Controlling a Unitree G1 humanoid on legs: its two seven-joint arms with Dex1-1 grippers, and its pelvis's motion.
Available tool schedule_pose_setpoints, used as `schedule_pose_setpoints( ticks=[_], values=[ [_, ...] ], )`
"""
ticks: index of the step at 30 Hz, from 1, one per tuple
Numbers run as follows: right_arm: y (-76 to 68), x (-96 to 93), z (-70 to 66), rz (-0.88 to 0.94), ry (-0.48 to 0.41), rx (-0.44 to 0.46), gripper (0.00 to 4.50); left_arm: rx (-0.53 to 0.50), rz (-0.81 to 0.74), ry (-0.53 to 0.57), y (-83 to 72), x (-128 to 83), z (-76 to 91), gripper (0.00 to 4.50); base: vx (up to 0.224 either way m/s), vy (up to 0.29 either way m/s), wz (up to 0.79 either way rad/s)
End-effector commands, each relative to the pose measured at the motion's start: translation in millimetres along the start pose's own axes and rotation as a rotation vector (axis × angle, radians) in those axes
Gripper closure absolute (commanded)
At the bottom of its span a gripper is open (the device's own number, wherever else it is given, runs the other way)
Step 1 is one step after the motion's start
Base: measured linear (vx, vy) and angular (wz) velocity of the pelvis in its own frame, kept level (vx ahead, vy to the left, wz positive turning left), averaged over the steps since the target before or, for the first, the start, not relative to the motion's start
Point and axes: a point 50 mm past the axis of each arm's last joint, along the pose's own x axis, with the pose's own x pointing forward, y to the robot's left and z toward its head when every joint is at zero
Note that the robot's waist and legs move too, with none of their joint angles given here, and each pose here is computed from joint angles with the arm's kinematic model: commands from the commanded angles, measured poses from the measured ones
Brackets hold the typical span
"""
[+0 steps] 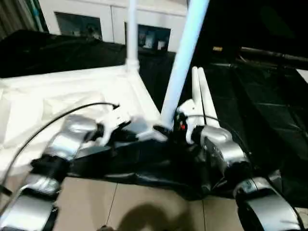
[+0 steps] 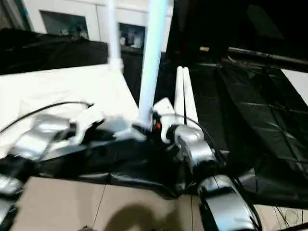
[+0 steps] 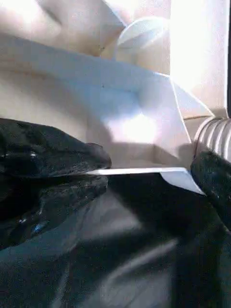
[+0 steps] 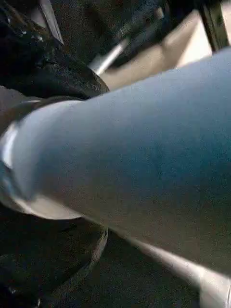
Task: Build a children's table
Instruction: Rotate leg to tighten
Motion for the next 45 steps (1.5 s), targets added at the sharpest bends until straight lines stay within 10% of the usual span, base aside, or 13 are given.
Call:
schedule_pose_setpoints(
  ticks=[1, 25, 33, 45],
  values=[
    [-8.9, -11.9, 6.8, -0.012, -0.008, -0.016, 0.62, 0.017, -0.113, 0.024, -9.2, -0.3, -3.3, 4.50, 0.000, 0.000, 0.00],
    [-5.8, -12.0, -3.1, -0.030, 0.019, 0.024, 1.78, -0.003, -0.111, 0.022, -9.1, -5.0, -4.4, 4.50, 0.000, 0.000, 0.00],
    [-26.1, 14.4, -10.9, -0.659, 0.011, 0.360, 1.78, -0.196, 0.366, 0.007, 25.1, 34.9, 15.8, 4.50, 0.000, 0.000, 0.00],
    [-6.8, 45.0, 4.3, -0.595, -0.039, 0.336, 1.43, -0.175, 0.423, 0.012, 27.4, 51.1, 27.0, 4.50, 0.000, 0.000, 0.00]
  ],
)
